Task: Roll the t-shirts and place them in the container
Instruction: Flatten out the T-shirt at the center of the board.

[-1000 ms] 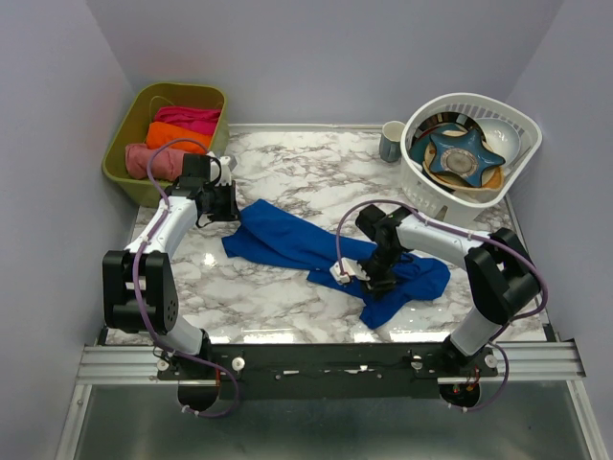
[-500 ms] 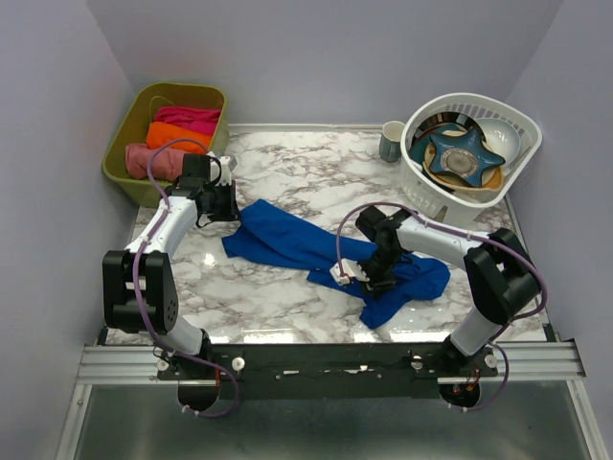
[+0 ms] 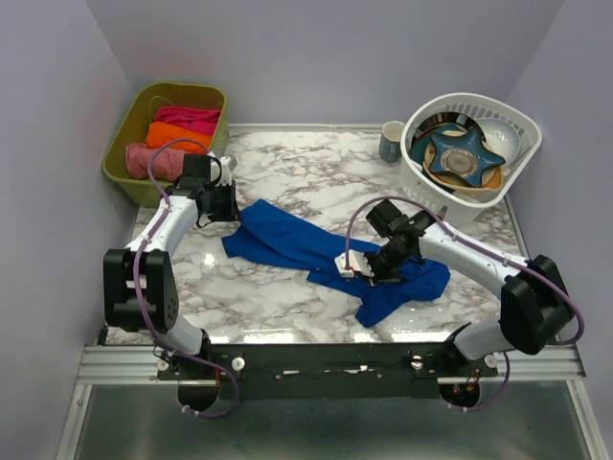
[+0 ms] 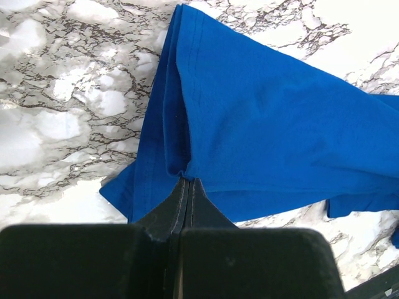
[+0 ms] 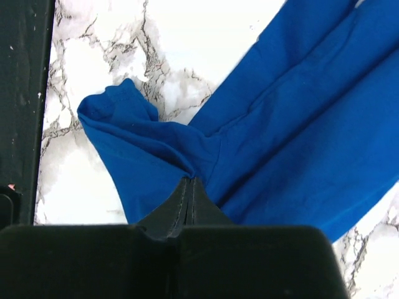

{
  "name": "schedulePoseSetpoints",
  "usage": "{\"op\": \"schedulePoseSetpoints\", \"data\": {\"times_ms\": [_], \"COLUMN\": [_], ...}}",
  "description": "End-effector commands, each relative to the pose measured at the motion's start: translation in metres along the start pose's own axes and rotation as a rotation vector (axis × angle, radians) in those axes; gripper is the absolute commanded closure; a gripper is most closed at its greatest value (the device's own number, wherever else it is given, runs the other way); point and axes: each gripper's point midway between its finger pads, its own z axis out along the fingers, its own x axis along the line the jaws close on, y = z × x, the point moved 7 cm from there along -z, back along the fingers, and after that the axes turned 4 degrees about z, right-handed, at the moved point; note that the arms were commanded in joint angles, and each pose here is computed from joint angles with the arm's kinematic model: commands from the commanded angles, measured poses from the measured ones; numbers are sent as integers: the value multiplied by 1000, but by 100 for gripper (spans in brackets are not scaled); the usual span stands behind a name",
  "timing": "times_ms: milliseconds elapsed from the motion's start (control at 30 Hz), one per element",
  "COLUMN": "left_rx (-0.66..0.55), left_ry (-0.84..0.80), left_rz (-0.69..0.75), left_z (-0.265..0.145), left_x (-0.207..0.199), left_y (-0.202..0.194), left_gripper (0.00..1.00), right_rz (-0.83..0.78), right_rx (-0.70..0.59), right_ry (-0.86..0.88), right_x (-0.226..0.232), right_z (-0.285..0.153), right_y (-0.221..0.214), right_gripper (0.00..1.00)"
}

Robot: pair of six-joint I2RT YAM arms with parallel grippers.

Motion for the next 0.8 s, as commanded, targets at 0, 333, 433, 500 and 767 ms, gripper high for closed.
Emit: {"op": "schedulePoseSetpoints", "data": {"times_ms": [0, 333, 433, 500, 767], "left_rx": [-29, -109, -201, -312, -789], "left_ry": [-8, -45, -85, -49, 204], "left_rz": [2, 29, 68, 81, 69], "left_z": [-1, -27, -62, -100, -259], "left_x": [1, -10, -21, -23, -38], "left_y": [11, 36, 61, 82, 131], "left_gripper": [100, 100, 100, 100, 100], "right_rz": [43, 287, 320, 297, 305], "right_rx": [-32, -282, -351, -386, -410], "right_ry": [-64, -406, -713, -967, -1671], "right_x": [4, -18, -24, -18, 30], "right_z": [-14, -116, -175, -218, -359], "right_y": [10, 52, 66, 72, 74], "right_gripper": [99, 99, 99, 99, 99]}}
